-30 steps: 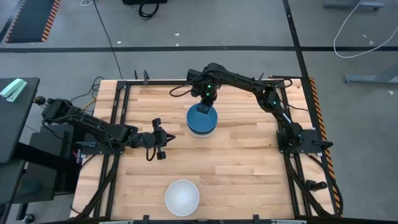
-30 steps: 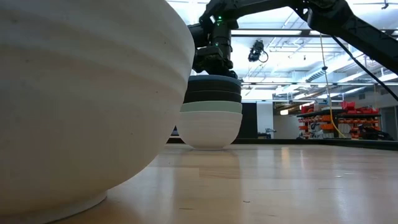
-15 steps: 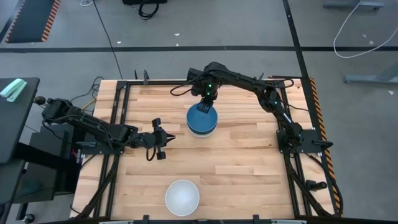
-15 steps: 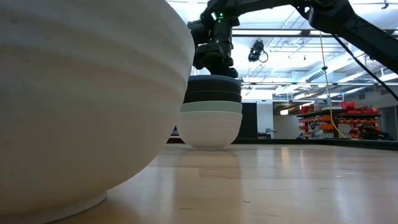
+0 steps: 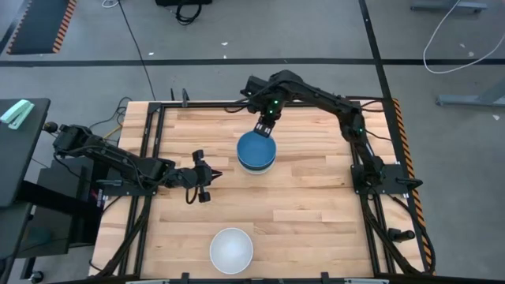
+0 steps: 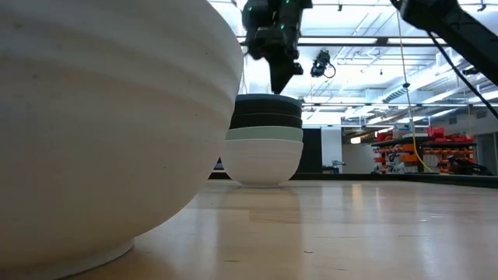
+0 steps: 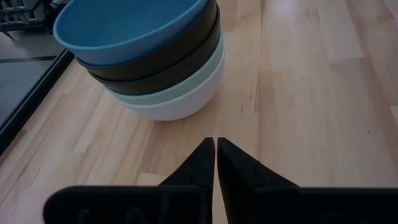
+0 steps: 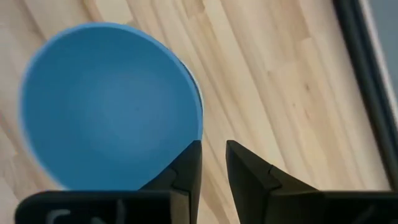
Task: Nest bowls inside each other
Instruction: Stack the white bowl on top of the blue bowl
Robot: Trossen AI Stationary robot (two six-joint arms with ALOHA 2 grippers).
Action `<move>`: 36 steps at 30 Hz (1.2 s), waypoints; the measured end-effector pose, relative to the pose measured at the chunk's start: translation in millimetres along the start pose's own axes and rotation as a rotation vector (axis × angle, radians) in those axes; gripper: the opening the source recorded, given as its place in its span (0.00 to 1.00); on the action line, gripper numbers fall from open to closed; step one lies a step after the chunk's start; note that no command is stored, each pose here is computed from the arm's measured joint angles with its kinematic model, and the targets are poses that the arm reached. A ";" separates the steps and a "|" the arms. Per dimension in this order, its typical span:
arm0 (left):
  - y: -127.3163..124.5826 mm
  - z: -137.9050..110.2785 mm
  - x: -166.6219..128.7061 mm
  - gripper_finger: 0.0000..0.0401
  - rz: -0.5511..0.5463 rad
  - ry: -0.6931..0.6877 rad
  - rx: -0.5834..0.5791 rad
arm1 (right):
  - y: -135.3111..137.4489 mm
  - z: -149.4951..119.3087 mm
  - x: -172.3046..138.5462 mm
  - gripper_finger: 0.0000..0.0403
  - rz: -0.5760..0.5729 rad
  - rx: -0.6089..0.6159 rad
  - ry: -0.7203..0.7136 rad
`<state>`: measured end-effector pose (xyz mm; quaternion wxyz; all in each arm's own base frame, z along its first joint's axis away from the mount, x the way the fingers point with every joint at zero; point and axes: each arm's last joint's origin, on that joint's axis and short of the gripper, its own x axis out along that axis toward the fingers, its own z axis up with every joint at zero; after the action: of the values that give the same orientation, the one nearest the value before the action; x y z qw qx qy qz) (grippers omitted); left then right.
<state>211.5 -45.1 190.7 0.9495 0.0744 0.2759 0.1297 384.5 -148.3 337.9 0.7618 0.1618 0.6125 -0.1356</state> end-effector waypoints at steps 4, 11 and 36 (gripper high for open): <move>-0.3 -0.4 -0.1 0.08 -0.001 0.003 0.003 | 9.4 -12.1 -28.8 0.19 -0.015 -0.026 -0.069; -0.6 -0.7 -0.2 0.08 -0.011 0.006 -0.023 | 38.6 -39.9 -80.3 0.18 -0.031 -0.106 -0.225; -0.7 -0.6 -0.1 0.07 -0.013 0.006 -0.049 | 134.4 -204.0 -62.6 0.14 0.351 -0.495 -0.758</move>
<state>211.3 -45.7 190.2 0.9510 0.0488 0.2758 0.1307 244.2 58.8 369.6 0.9582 0.0157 0.2690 0.0955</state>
